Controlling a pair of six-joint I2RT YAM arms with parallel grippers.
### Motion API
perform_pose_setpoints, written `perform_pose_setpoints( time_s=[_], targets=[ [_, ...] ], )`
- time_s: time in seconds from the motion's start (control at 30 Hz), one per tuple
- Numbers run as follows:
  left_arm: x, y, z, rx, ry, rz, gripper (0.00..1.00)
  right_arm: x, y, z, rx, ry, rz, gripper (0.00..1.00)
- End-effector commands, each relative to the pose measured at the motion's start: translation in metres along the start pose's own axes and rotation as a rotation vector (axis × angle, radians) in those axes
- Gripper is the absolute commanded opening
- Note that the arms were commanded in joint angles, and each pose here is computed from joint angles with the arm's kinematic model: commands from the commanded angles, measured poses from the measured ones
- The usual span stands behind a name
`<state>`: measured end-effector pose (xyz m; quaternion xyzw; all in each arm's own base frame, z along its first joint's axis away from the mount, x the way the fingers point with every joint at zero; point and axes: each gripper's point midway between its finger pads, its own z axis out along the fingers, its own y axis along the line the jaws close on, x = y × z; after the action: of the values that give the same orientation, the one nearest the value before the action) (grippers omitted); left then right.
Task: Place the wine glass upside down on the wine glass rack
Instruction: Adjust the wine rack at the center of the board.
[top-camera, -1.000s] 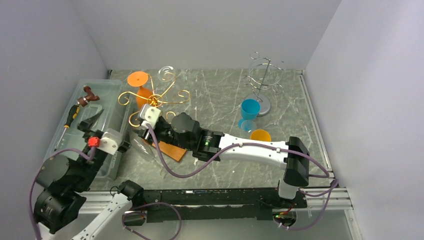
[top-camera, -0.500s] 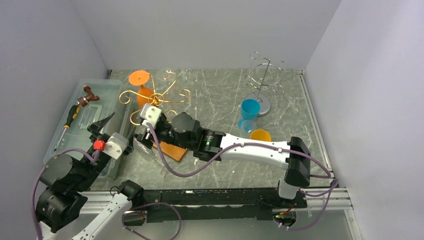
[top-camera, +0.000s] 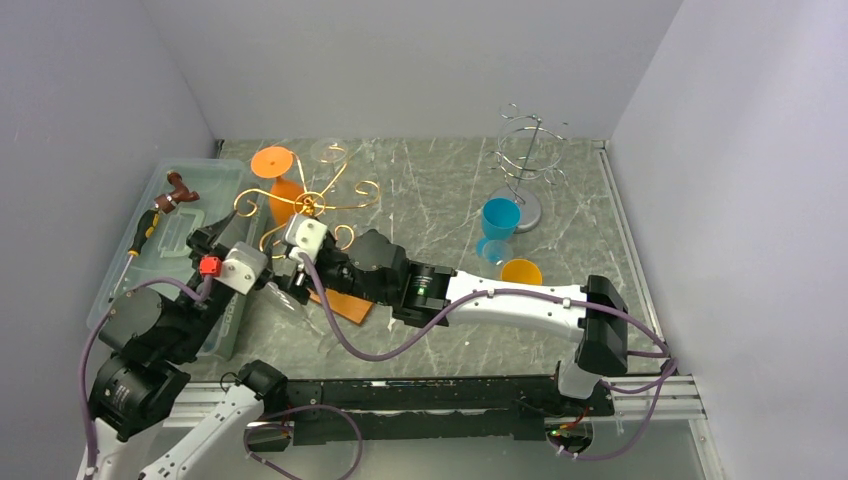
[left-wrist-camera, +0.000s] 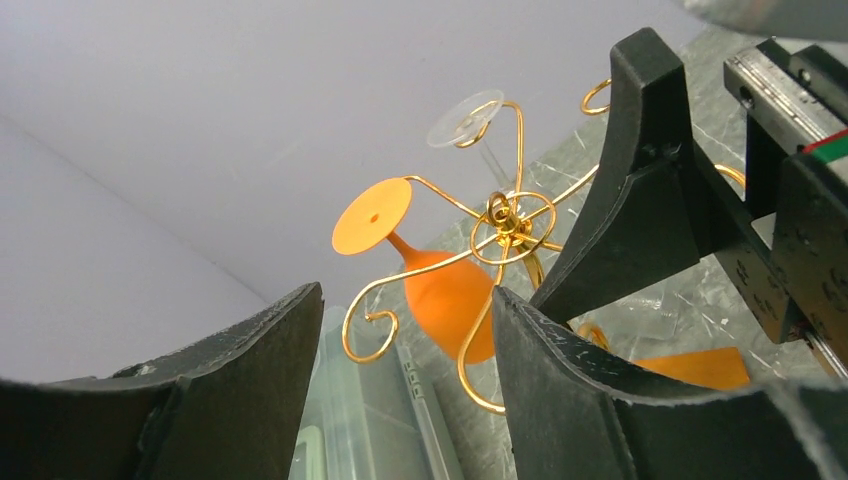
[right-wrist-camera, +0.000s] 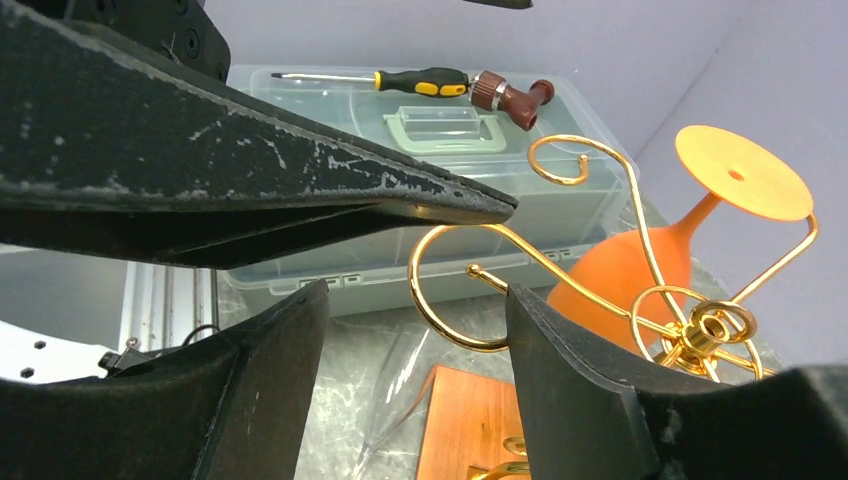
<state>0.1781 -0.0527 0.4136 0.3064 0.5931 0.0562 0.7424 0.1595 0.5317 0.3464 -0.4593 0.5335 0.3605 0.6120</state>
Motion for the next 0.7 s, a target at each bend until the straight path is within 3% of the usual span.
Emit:
perform_pose_setpoints(
  time_s=[0.0,0.47,0.67],
  targets=[
    [-0.005,-0.003,-0.002,0.009,-0.036,-0.012,0.68,0.126,0.0,-0.027,0.025,0.402,0.021,0.67],
    [0.049,-0.034,-0.003,0.073,0.093,0.001,0.62,0.147,0.015,-0.028,-0.025,0.424,0.061,0.68],
    [0.056,-0.04,-0.005,0.1,0.111,0.019,0.54,0.141,0.016,-0.031,-0.031,0.391,0.054,0.79]
  ],
)
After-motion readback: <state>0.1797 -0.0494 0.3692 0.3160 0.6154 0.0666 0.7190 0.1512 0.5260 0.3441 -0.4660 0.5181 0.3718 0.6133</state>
